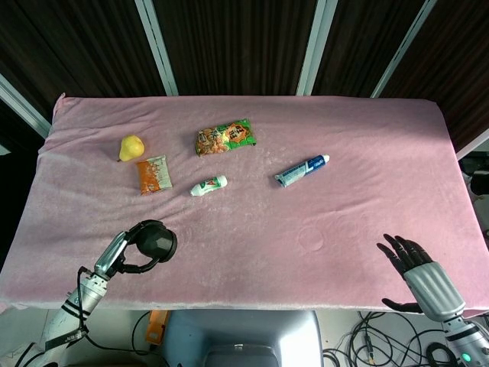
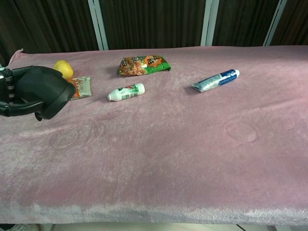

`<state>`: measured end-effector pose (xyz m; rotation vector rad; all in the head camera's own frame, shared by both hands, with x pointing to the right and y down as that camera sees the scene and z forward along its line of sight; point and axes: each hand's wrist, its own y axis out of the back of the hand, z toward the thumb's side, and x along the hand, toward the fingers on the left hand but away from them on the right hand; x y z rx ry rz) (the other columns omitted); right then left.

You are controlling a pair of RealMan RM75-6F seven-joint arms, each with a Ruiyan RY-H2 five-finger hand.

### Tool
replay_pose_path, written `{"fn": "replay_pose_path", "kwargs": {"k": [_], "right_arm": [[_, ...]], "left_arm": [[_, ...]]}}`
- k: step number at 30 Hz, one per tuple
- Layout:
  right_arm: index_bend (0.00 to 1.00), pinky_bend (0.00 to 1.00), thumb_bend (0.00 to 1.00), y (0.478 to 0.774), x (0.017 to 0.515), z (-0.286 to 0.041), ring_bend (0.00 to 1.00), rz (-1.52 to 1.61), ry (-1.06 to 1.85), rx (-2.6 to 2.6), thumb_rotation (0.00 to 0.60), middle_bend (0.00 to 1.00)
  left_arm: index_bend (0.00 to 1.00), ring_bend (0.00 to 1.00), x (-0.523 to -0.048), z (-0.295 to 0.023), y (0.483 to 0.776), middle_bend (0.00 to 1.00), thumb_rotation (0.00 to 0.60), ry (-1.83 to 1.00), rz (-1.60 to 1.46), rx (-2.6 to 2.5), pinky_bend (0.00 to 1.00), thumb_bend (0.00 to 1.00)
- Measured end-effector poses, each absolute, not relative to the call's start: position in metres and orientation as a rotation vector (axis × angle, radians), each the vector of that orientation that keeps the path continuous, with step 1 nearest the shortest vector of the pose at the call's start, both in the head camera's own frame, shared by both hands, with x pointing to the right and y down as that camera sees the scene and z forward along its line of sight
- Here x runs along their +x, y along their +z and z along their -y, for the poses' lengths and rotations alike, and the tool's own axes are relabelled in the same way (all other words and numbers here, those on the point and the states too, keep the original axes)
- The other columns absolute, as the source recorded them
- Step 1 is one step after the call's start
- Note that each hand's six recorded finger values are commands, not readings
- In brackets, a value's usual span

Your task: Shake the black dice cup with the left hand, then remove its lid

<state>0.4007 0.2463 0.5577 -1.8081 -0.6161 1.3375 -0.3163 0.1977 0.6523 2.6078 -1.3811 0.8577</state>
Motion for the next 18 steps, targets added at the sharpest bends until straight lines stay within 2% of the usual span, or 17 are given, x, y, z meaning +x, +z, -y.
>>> {"fn": "replay_pose_path", "kwargs": {"k": [6, 13, 16, 18], "right_arm": [[0.00, 0.25, 0.00, 0.558, 0.401, -0.246, 0.07, 0.621, 1.340, -1.804, 0.600, 0.00], [0.00, 0.25, 0.00, 0.559, 0.398, -0.247, 0.07, 0.611, 1.339, -1.802, 0.600, 0.00], [0.00, 0.25, 0.00, 0.558, 0.399, -0.247, 0.07, 0.614, 1.339, -1.802, 0.600, 0.00], [0.00, 0.25, 0.00, 0.558, 0.399, -0.246, 0.07, 0.617, 1.339, -1.801, 0.600, 0.00]], "left_arm": [[0.50, 0.59, -0.326, -0.189, 0.654, 0.53, 0.600, 1.120, 1.496, 2.786, 0.50, 0.33], [0.51, 0.59, -0.339, -0.178, 0.652, 0.56, 0.600, 1.949, 1.578, 3.072, 0.48, 0.33], [0.51, 0.59, -0.340, -0.179, 0.652, 0.56, 0.600, 2.186, 1.545, 3.083, 0.48, 0.33], [0.51, 0.60, -0.340, -0.180, 0.652, 0.57, 0.600, 2.249, 1.526, 3.081, 0.48, 0.33]]}}
